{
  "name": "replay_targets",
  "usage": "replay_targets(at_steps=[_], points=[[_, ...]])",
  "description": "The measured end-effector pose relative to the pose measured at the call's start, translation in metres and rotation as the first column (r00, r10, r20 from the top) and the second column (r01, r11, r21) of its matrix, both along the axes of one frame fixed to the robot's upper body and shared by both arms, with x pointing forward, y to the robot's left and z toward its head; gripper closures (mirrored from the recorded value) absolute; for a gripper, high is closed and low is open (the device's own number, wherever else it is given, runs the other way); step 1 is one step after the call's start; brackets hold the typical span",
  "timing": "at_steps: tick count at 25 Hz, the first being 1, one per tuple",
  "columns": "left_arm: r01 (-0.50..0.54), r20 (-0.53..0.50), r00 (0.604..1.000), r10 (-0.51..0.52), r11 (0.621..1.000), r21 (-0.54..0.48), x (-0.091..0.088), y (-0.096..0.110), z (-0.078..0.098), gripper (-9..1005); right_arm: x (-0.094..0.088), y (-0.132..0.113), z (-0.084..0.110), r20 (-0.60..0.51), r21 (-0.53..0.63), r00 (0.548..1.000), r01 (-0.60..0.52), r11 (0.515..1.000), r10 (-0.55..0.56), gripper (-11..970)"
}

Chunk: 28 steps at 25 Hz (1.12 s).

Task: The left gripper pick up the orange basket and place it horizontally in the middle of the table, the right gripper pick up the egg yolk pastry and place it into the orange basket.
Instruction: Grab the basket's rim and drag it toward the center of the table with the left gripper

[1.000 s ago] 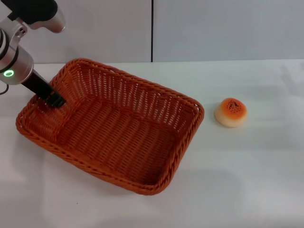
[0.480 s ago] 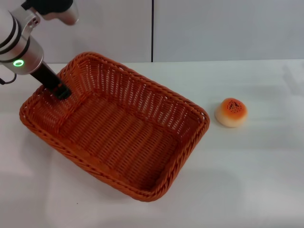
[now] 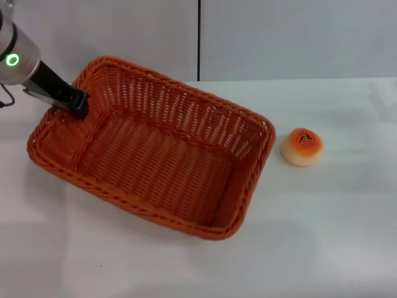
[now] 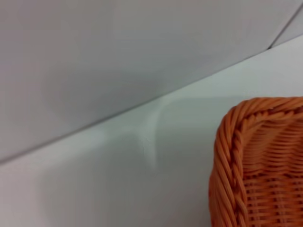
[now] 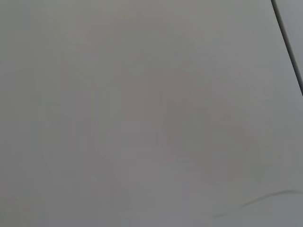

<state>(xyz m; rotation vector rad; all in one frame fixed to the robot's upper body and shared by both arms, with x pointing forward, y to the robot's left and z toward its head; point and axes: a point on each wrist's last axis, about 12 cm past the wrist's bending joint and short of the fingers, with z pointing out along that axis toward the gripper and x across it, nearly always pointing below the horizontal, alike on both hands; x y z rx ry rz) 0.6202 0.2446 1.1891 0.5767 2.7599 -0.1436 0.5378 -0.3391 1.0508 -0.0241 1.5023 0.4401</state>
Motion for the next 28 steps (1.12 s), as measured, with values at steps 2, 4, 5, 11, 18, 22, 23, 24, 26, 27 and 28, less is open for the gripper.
replay_targets(at_steps=[2,4,5,11,18,22,23,24,26,27,28], points=[[-0.037,-0.023,0.999,0.036,0.999,-0.018,-0.002,0.003,0.0,835,0.001,-0.001,0.001,0.003,-0.005,1.0,0.0,1.0,0.0,329],[-0.085,-0.049,0.995,0.083,0.996,-0.036,-0.004,0.007,0.0,843,0.002,-0.003,0.003,0.006,-0.014,1.0,0.0,1.0,0.0,329],[-0.127,-0.073,0.99,0.123,0.991,-0.052,-0.006,0.01,-0.001,847,0.003,-0.005,0.004,0.006,-0.019,1.0,0.0,1.0,0.0,329],[-0.186,-0.112,0.978,0.178,0.981,-0.064,-0.012,0.016,-0.005,862,0.004,-0.008,0.005,0.006,-0.025,1.0,0.001,1.0,-0.001,329],[-0.215,-0.135,0.97,0.204,0.974,-0.074,-0.016,0.021,-0.009,864,0.005,-0.01,0.006,0.003,-0.025,1.0,-0.001,1.0,0.001,329],[-0.266,-0.169,0.954,0.247,0.959,-0.1,-0.022,0.031,-0.017,866,0.007,-0.01,0.007,0.005,-0.027,1.0,-0.005,1.0,0.005,329],[-0.268,-0.172,0.953,0.248,0.958,-0.102,-0.023,0.032,-0.017,866,0.008,-0.011,0.008,0.005,-0.028,1.0,-0.005,1.0,0.005,329],[-0.271,-0.175,0.952,0.25,0.957,-0.106,-0.023,0.032,-0.018,866,0.009,-0.011,0.008,0.004,-0.028,1.0,-0.005,1.0,0.005,329],[-0.294,-0.214,0.943,0.255,0.939,-0.176,-0.024,0.032,-0.023,866,0.01,-0.011,0.008,0.003,-0.029,1.0,-0.005,1.0,0.006,329],[-0.294,-0.214,0.943,0.255,0.939,-0.176,-0.024,0.032,-0.023,866,0.01,-0.011,0.008,0.003,-0.029,1.0,-0.005,1.0,0.006,329],[-0.303,-0.225,0.94,0.257,0.932,-0.2,-0.025,0.032,-0.024,866,0.01,-0.011,0.009,0.002,-0.029,1.0,-0.006,1.0,0.006,329]])
